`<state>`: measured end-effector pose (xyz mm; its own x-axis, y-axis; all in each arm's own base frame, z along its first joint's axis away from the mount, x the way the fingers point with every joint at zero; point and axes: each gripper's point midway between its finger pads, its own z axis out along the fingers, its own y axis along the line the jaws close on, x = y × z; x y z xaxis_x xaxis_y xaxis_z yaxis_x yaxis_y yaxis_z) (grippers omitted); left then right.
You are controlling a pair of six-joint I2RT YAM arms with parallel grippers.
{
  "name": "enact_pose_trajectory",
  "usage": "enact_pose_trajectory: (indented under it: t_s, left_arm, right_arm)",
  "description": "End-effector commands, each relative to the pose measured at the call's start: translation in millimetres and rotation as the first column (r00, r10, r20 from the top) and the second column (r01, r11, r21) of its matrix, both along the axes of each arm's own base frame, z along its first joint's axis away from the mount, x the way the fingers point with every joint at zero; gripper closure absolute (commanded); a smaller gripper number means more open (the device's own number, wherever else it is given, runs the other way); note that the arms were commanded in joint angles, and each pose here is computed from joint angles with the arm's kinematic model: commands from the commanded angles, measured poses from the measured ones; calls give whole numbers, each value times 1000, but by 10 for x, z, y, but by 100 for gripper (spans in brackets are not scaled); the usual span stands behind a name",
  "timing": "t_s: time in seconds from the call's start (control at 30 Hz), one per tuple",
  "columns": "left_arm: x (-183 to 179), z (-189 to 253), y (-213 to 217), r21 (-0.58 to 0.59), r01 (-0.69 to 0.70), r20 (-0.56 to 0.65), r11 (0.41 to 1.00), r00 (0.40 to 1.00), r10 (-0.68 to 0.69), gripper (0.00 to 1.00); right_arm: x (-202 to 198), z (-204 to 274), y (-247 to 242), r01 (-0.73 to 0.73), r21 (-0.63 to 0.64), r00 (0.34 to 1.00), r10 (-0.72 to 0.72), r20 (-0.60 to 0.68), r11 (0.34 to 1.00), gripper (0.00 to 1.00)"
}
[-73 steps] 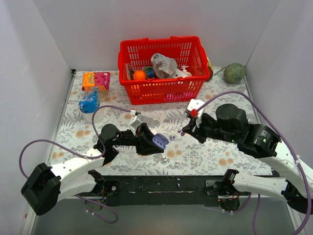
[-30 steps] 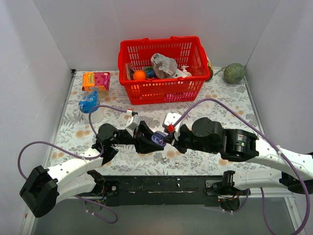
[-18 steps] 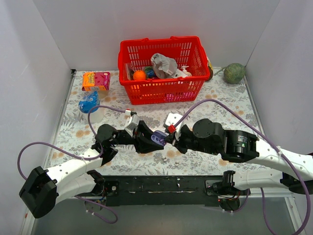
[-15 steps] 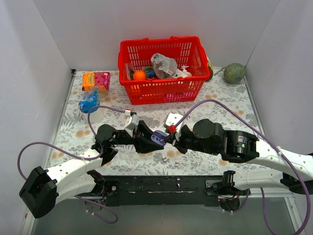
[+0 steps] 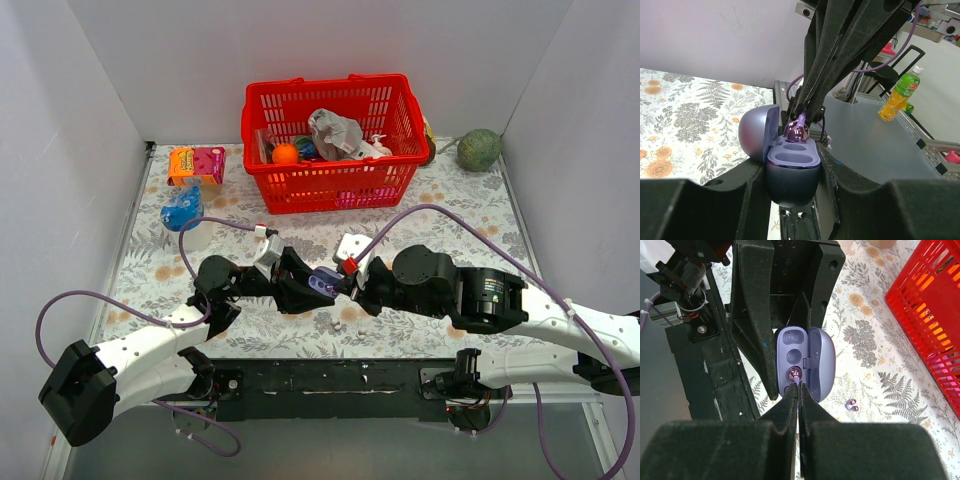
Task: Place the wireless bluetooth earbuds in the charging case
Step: Place the earbud in the charging case.
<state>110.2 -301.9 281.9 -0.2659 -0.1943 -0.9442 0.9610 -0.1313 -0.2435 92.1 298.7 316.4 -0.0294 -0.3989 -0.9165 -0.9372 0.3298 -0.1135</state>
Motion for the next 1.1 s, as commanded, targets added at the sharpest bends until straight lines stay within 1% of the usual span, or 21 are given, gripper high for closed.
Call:
enact_pose_trajectory:
  t_s: [0.0, 0.4, 0.47, 0.5, 0.57, 0.6, 0.67, 0.7, 0.77, 0.8, 0.83, 0.9, 0.93, 1.0, 1.03, 1.07]
  left_arm:
    - [20, 154, 47, -54, -34, 39, 998, 999, 37, 100]
    - [10, 174, 47, -60, -28, 46, 998, 998, 30, 100]
    - [8, 172, 47, -60, -26, 41, 998, 999, 29, 100]
    - [4, 174, 47, -61, -24, 40, 998, 999, 27, 100]
    - [-1, 175, 49, -62, -22, 41, 998, 999, 25, 100]
    - [-2, 169, 50, -61, -22, 40, 998, 999, 25, 100]
    - [-7, 158, 54, -60, -22, 37, 998, 999, 24, 100]
    - [-10, 158, 57, -61, -22, 38, 998, 999, 24, 100]
    - [-7, 152, 58, -60, -25, 35, 998, 999, 27, 100]
    - [-7, 140, 59, -58, -25, 33, 998, 999, 27, 100]
    - [-9, 133, 62, -57, -27, 31, 998, 999, 28, 100]
    - [-7, 127, 67, -56, -31, 29, 998, 999, 33, 100]
    - [8, 100, 70, -53, -43, 24, 998, 999, 44, 100]
    - [8, 93, 86, -55, -56, 24, 997, 998, 57, 100]
    - [30, 42, 94, -45, -73, 11, 996, 997, 74, 100]
    - [38, 32, 103, -45, -84, 6, 995, 996, 84, 100]
  right_arm:
    - [-34, 27, 45, -10, 16, 1000, 10, -4, 1000, 99]
    - [-42, -71, 80, -7, -5, 1000, 7, -22, 1000, 99]
    - [-27, -54, 82, 3, 1, 1000, -3, -20, 1000, 97]
    - [-22, -40, 84, 6, 6, 1000, -6, -20, 1000, 92]
    - [7, -5, 79, 26, 16, 1000, -25, -16, 1000, 88]
    - [12, 20, 79, 29, 24, 999, -29, -15, 999, 83]
    - [39, 75, 62, 47, 42, 999, -47, -9, 998, 78]
    - [44, 96, 54, 53, 51, 999, -52, -10, 997, 73]
    - [66, 232, 25, 68, 96, 998, -68, 1, 993, 66]
    - [72, 284, 9, 80, 119, 997, -80, -8, 990, 60]
    - [89, 366, -17, 98, 146, 995, -97, -12, 984, 58]
    - [114, 580, -123, 127, 227, 992, -127, -12, 966, 52]
    - [178, 599, -197, 178, 250, 984, -179, -21, 952, 51]
    - [256, 810, -423, 248, 366, 967, -252, -36, 897, 46]
    - [350, 711, -523, 316, 378, 945, -322, -49, 870, 45]
    - [384, 740, -678, 352, 420, 931, -359, -66, 836, 44]
